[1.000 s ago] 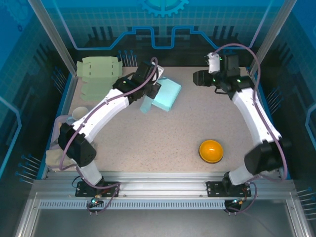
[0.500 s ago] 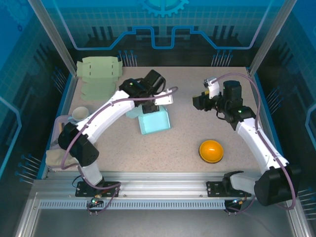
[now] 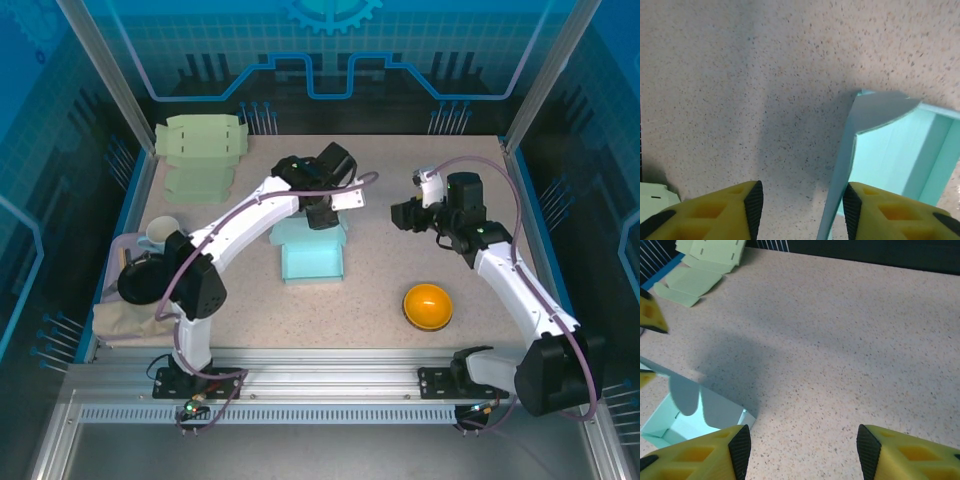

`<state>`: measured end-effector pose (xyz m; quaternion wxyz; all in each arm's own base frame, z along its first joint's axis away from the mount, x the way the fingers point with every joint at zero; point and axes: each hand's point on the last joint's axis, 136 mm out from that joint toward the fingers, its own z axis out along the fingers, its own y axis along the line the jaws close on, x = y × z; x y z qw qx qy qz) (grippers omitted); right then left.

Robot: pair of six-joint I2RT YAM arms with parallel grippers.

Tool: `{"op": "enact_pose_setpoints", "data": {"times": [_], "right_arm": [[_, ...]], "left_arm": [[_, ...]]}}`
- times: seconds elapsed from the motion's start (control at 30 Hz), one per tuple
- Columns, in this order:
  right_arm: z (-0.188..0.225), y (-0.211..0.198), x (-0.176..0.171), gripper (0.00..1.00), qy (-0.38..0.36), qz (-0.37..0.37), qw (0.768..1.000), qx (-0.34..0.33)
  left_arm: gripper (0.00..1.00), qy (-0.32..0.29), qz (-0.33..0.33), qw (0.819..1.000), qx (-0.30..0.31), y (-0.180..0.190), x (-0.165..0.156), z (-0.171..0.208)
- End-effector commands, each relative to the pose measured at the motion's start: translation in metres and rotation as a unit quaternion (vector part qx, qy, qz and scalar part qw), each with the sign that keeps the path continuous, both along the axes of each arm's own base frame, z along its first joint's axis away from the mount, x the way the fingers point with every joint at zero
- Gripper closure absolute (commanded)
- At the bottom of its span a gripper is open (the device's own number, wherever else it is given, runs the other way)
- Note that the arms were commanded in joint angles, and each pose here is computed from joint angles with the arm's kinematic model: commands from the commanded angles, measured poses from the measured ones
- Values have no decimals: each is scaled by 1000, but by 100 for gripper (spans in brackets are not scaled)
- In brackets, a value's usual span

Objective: Fold the paper box

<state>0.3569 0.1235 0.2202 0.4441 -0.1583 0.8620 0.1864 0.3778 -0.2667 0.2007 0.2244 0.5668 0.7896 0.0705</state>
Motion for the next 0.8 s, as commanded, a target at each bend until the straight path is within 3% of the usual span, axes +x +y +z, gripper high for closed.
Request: {"op": "enact_pose_setpoints", "data": {"times": [0.0,0.07,0.1,0.17,0.2,0.27,0.3,0.33,0.4,0.5,0.77], "right_arm": [[-11,3,-6,40,24,-10,1000,-6],[-16,11,-11,40,31,0,999,-14],[-18,16,-14,40,37,5,999,-20],[-26,25,-19,40,61,7,998,-28],[-29,30,-21,40,76,5,997,-28],[-34,37,-24,39,112,-7,993,-19],[-35,43,-25,39,130,-11,991,-12],[-36,48,-26,38,149,-19,989,-3],[-38,54,-26,37,179,-37,983,12],[-38,60,-19,37,208,-69,975,45],[-59,76,-4,37,278,-104,950,94]], "left_arm": [[46,-13,88,985,-150,11,-16,59],[38,-14,168,955,-242,30,-19,79],[34,-20,229,928,-294,46,-17,91],[20,-4,381,844,-377,90,-15,94],[16,34,449,791,-414,110,-19,84],[11,106,527,694,-479,132,-26,66],[3,129,570,642,-497,145,-27,54],[1,152,596,601,-510,153,-28,42],[1,184,610,558,-531,153,-25,30],[1,199,660,509,-515,158,-19,11],[1,245,745,396,-478,157,-5,-34]]}}
